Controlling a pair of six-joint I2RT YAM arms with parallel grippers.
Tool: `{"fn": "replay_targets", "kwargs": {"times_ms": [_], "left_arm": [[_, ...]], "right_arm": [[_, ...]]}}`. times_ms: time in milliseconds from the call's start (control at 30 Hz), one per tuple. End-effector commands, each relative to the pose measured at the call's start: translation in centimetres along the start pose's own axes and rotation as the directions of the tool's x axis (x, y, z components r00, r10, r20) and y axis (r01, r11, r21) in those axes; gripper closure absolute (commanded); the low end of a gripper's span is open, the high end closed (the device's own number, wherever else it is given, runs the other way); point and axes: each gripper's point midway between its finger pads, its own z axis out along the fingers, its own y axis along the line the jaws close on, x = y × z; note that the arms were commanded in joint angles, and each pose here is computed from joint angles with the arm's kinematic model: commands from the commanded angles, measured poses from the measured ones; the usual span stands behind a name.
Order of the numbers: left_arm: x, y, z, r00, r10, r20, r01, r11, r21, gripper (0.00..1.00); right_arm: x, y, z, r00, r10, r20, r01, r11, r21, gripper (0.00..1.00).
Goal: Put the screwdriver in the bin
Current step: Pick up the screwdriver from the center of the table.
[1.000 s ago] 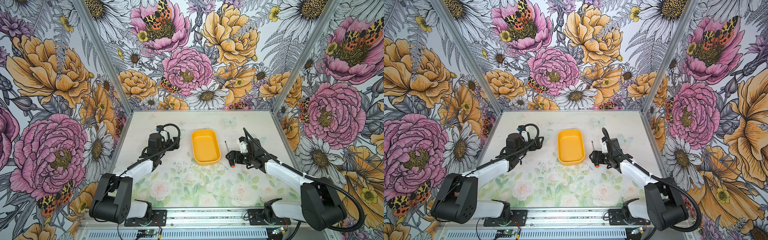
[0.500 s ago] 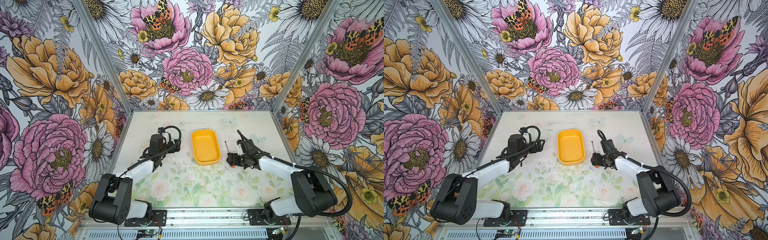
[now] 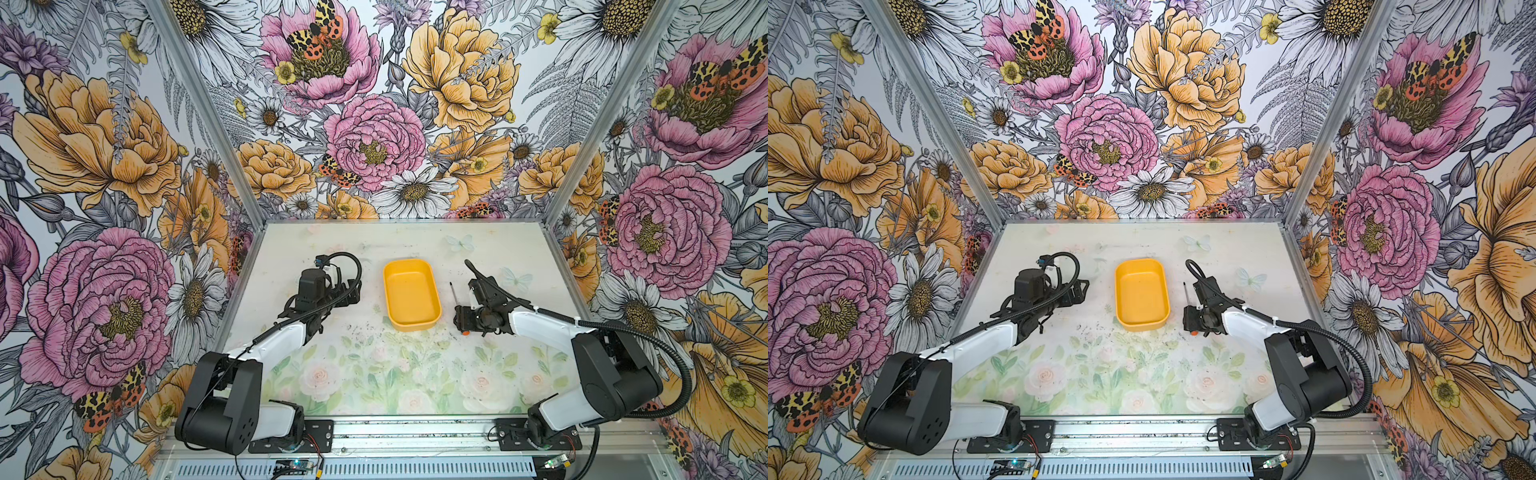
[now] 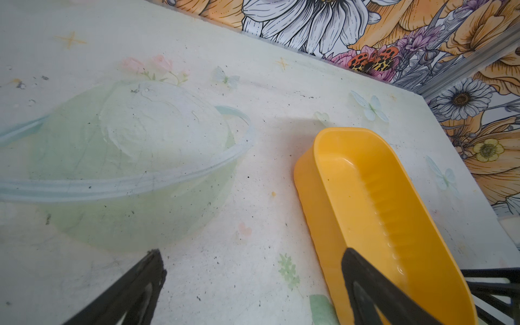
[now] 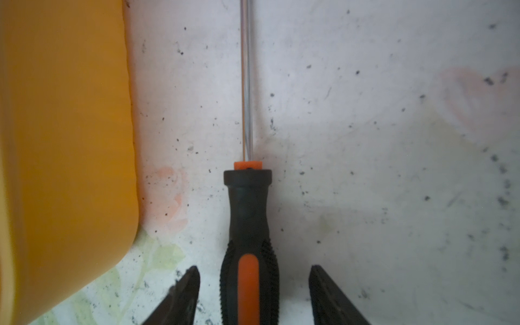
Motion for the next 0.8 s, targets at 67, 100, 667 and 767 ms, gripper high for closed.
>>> {"fn": "replay_targets", "kwargs": {"times_ms": [67,100,667,767], "left_arm": [[-1.3,-0.8,-0.5,1.000,-0.005,0.024,0.005,1.000,0.020,0.01],[-1.2,-0.7,-0.5,1.000,-0.006,0.022,0.006,1.000,0.018,0.01],[-1.2,0.0,-1.4,1.000,0.013,0.025,-0.013,1.000,-0.011,0.01],[-1.2,0.2,-1.5,1.000,0.012,0.026,-0.012,1.000,-0.015,0.01]], "right_arm": [[-0.7,0.1,0.2,1.000,-0.031,0.000,0.031,0.999,0.038,0.46],[-0.7,0.0,0.3,0.999,-0.034,-0.002,0.034,0.998,0.043,0.49],[-1.4,1.5,-0.3,1.000,-0.011,0.002,0.011,1.000,-0.025,1.00],[-2.6,2.3,-1.4,0.999,0.017,0.038,-0.015,0.998,-0.057,1.00]]}}
